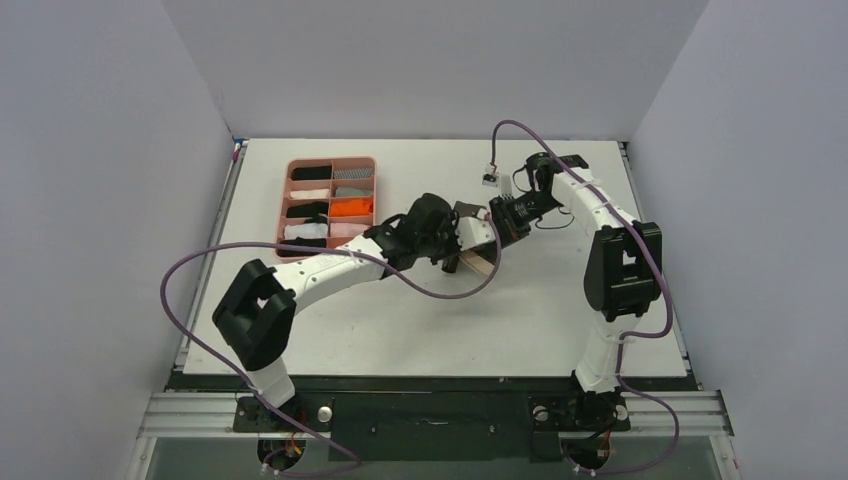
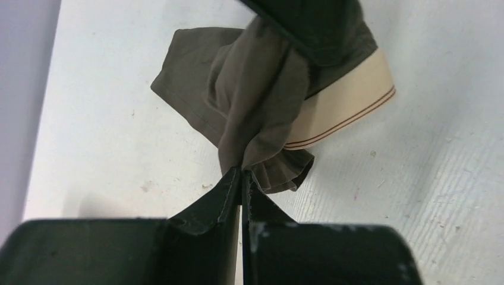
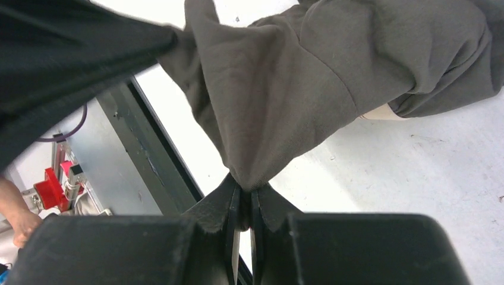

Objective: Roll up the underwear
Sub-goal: Flatten out the underwear at the center of the board.

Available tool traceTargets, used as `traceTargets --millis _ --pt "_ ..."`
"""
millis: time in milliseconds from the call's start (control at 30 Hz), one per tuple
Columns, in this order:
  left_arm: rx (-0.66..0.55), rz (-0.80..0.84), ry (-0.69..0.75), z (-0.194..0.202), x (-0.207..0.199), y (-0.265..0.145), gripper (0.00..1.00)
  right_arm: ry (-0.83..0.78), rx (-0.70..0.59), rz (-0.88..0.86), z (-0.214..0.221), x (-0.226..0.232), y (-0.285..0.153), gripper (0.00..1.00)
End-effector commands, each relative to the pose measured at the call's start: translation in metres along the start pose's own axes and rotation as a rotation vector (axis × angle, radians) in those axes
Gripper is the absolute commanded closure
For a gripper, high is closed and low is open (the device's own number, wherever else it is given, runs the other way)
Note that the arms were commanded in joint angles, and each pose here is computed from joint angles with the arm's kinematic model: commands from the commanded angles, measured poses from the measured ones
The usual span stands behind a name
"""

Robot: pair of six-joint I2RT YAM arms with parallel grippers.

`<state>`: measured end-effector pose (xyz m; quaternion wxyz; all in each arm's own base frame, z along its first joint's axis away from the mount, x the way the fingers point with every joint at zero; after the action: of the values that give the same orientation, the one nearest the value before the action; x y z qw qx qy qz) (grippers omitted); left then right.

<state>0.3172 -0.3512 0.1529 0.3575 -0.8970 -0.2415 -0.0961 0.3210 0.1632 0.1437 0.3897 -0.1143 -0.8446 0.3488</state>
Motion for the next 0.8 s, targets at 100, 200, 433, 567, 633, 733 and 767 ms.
traceTargets --millis 100,200,433,567,633,733,767 --pt "-0.141 0.158 -0.288 -0.039 0.004 -0.027 1.00 -0.088 0.031 -0.045 0.005 0.015 -0.012 0.83" --pt "-0.164 0.155 -0.346 -0.045 0.007 -0.027 1.00 -0.107 0.042 -0.058 0.009 0.019 -0.012 0.69" --pt "-0.192 0.143 -0.574 -0.060 0.012 -0.029 1.00 -0.130 0.052 -0.068 0.021 0.020 -0.011 0.49" --pt "-0.175 0.137 -0.713 -0.061 0.021 -0.025 1.00 -0.133 0.057 -0.067 0.028 0.015 -0.009 0.45" --pt "-0.167 0.143 -0.782 -0.061 0.027 -0.023 1.00 -0.125 0.051 -0.059 0.030 0.010 -0.009 0.44" --pt "-0.151 0.155 -0.876 -0.057 0.037 -0.018 1.00 -0.111 0.036 -0.042 0.034 0.000 -0.009 0.42" --pt "-0.155 0.158 -0.915 -0.057 0.043 -0.019 1.00 -0.110 0.034 -0.039 0.035 -0.001 -0.009 0.41"
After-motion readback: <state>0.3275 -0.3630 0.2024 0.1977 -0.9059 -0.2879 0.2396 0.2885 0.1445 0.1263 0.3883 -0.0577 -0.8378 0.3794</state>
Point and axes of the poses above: each gripper's point midway between its finger pads, its own y axis out along the fingers, its own x axis along the line the jaws close on, z = x × y, the point moved 2 cm from there along -y, back along the fingers, and after that the axes turned 8 degrees about -y, right-handed, at the moved point
